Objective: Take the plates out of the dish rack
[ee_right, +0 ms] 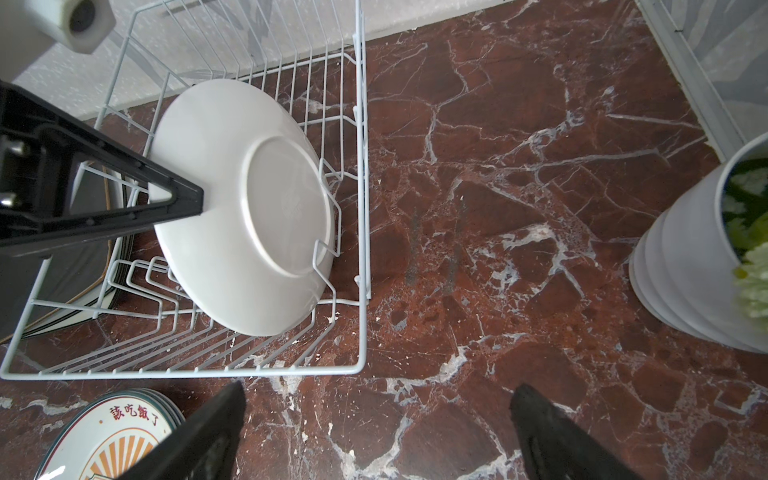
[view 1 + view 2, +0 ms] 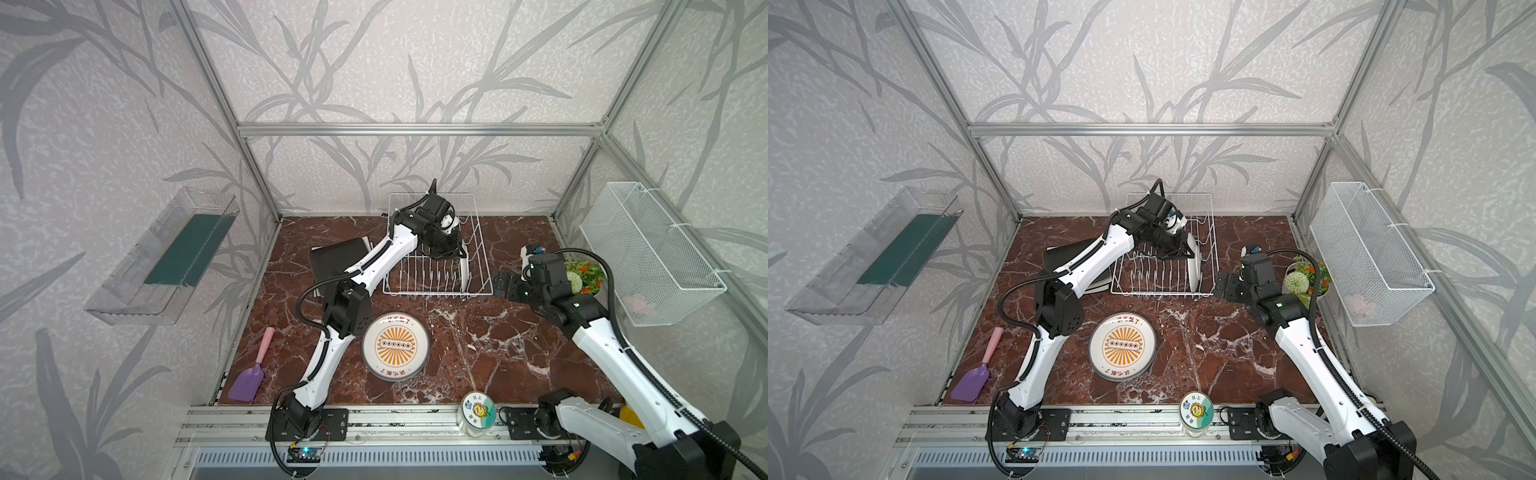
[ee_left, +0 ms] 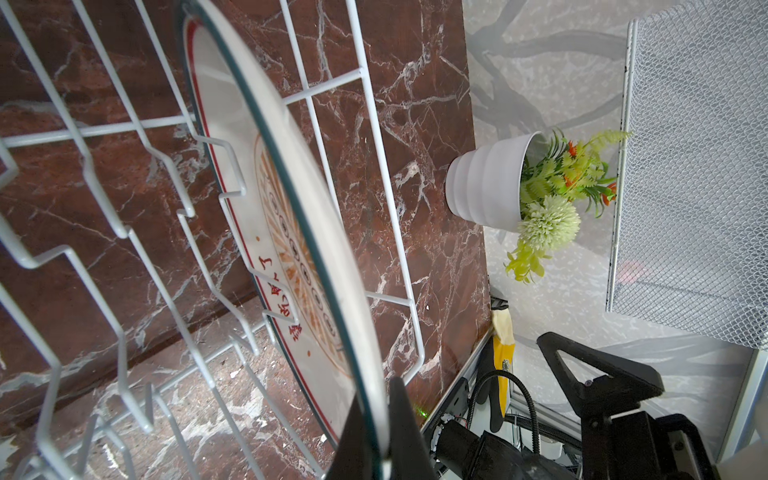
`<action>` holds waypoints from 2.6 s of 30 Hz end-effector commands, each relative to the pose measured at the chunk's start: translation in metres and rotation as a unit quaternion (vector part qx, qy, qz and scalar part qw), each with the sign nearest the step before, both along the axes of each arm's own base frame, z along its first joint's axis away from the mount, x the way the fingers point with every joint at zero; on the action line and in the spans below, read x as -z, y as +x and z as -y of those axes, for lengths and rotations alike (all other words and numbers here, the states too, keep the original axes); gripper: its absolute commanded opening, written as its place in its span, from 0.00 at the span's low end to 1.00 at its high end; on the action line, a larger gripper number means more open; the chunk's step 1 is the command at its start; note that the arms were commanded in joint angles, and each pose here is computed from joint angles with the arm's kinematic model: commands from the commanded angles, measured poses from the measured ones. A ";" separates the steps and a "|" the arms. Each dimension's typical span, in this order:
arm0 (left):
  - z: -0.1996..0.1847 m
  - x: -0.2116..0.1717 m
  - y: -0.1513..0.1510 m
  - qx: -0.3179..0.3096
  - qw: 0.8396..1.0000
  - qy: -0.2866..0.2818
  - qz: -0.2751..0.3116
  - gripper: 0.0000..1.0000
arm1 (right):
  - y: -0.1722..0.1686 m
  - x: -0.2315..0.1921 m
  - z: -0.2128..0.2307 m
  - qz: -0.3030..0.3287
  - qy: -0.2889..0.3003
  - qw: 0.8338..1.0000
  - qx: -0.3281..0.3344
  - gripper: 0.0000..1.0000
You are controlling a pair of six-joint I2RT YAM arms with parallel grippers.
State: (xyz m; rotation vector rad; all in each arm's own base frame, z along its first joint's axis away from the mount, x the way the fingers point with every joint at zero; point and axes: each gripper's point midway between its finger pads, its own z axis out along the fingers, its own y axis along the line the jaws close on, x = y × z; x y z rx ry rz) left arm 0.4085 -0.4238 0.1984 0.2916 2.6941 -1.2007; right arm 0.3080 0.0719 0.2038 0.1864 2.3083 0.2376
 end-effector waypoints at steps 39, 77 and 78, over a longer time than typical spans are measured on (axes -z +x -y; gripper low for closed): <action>-0.111 -0.172 -0.036 0.000 0.921 0.093 0.377 0.00 | 0.003 -0.062 -0.015 0.063 0.059 0.996 -0.026 0.99; -0.152 -0.076 -0.098 0.284 0.621 0.360 0.636 0.00 | 0.018 -0.116 -0.126 0.009 0.288 0.943 -0.168 0.97; -0.151 -0.075 -0.098 0.288 0.615 0.364 0.637 0.00 | 0.019 -0.112 -0.128 0.005 0.287 0.943 -0.169 0.96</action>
